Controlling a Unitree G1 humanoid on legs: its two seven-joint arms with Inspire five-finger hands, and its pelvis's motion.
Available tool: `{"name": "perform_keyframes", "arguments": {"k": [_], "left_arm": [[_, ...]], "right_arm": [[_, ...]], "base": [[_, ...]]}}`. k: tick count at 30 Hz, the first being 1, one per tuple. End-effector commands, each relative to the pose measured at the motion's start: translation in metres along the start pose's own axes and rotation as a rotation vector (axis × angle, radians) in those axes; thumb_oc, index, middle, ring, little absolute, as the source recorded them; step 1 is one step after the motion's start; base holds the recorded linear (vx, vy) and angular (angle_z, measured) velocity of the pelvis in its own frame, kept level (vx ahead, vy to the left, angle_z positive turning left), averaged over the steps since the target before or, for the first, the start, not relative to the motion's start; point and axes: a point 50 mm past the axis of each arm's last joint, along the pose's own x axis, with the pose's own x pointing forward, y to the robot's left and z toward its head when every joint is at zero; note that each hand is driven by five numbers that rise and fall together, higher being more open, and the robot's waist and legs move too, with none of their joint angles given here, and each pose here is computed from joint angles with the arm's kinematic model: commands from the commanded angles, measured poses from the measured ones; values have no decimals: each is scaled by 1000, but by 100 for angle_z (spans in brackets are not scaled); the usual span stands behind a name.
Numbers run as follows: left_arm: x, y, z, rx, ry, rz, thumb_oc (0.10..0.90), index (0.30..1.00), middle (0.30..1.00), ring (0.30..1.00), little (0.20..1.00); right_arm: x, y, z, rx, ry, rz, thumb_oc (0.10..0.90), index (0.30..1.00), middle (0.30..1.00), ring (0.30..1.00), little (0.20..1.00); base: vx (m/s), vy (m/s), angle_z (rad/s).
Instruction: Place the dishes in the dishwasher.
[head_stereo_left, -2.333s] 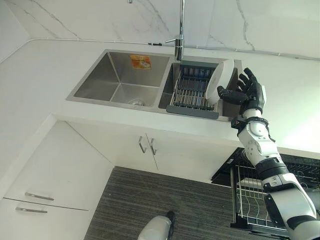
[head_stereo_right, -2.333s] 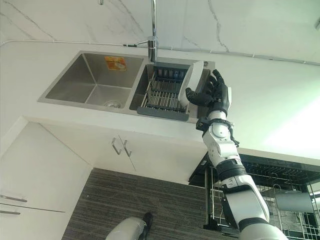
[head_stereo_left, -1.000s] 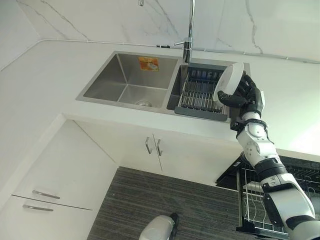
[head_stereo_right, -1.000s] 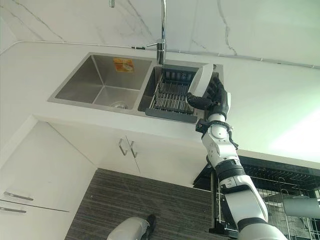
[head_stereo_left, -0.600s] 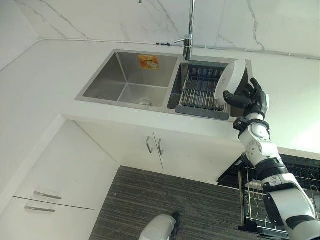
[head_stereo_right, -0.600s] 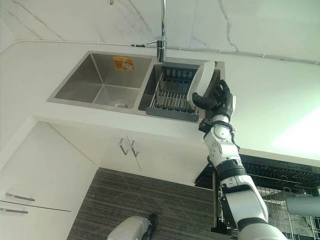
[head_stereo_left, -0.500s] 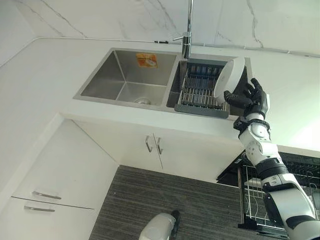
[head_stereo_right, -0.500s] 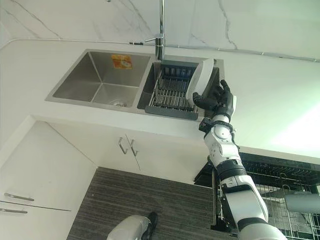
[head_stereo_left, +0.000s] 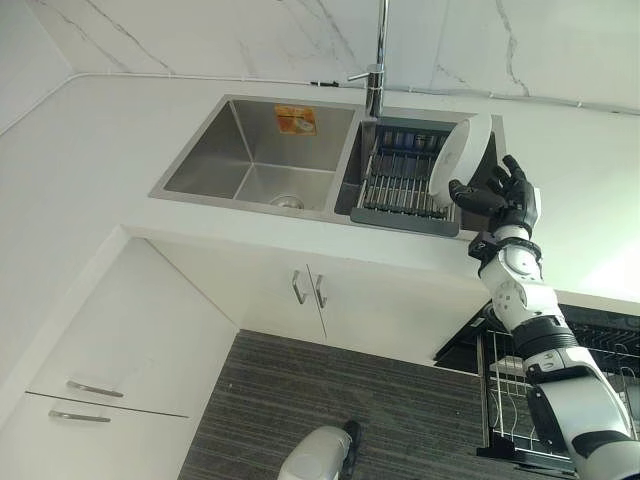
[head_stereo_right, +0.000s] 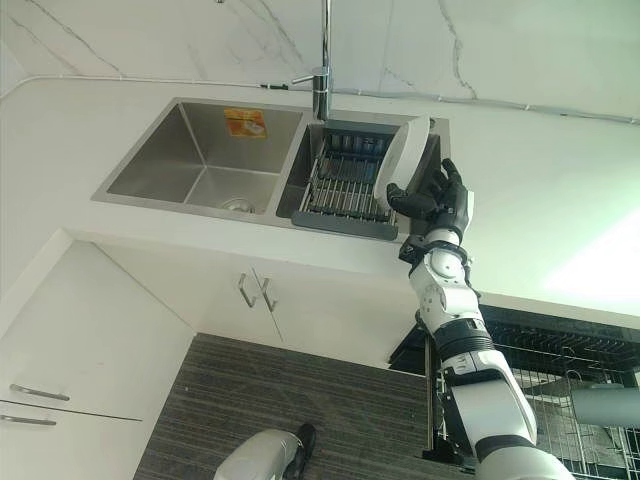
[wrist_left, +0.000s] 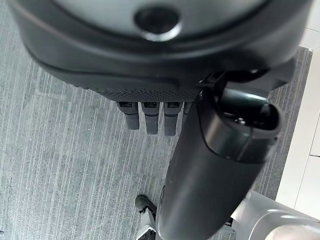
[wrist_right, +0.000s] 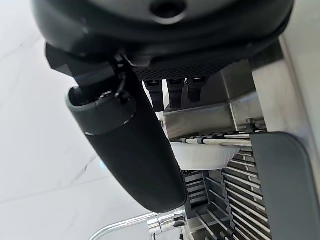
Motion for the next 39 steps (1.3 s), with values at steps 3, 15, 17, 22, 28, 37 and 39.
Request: {"name": "perform_keyframes", "arguments": {"k": [3, 15, 17, 22, 28, 37, 39], "left_arm": [[-5, 10, -21, 65, 76, 20, 800, 900, 900, 900, 900], [-6, 11, -23, 73, 88, 34, 800, 900, 900, 900, 900], [-6, 11, -23, 70, 90, 34, 800, 900, 900, 900, 900], [-6, 11, -22, 77, 90, 30, 800, 900, 900, 900, 900], [-5, 9, -17, 93, 75, 30, 800, 900, 900, 900, 900], [-3, 5, -10, 98, 40, 17, 800, 900, 900, 900, 900], [-3, 4, -10, 97, 36, 14, 800, 900, 900, 900, 900]], "right_arm": [[18, 19, 89, 90, -275, 79, 800, 900, 900, 900, 900], [24, 6, 94, 60, -263, 59, 800, 900, 900, 900, 900], [25, 4, 96, 61, -263, 55, 800, 900, 900, 900, 900], [27, 1, 99, 60, -269, 47, 800, 900, 900, 900, 900], [30, -5, 111, 52, -298, 10, 800, 900, 900, 900, 900], [34, -6, 130, 6, -347, 7, 800, 900, 900, 900, 900], [34, -5, 133, -3, -353, 14, 800, 900, 900, 900, 900]], "base": [[0, 4, 2], [41, 17, 7], [47, 16, 3], [24, 9, 0], [7, 3, 5], [4, 9, 5], [0, 0, 0]]}}
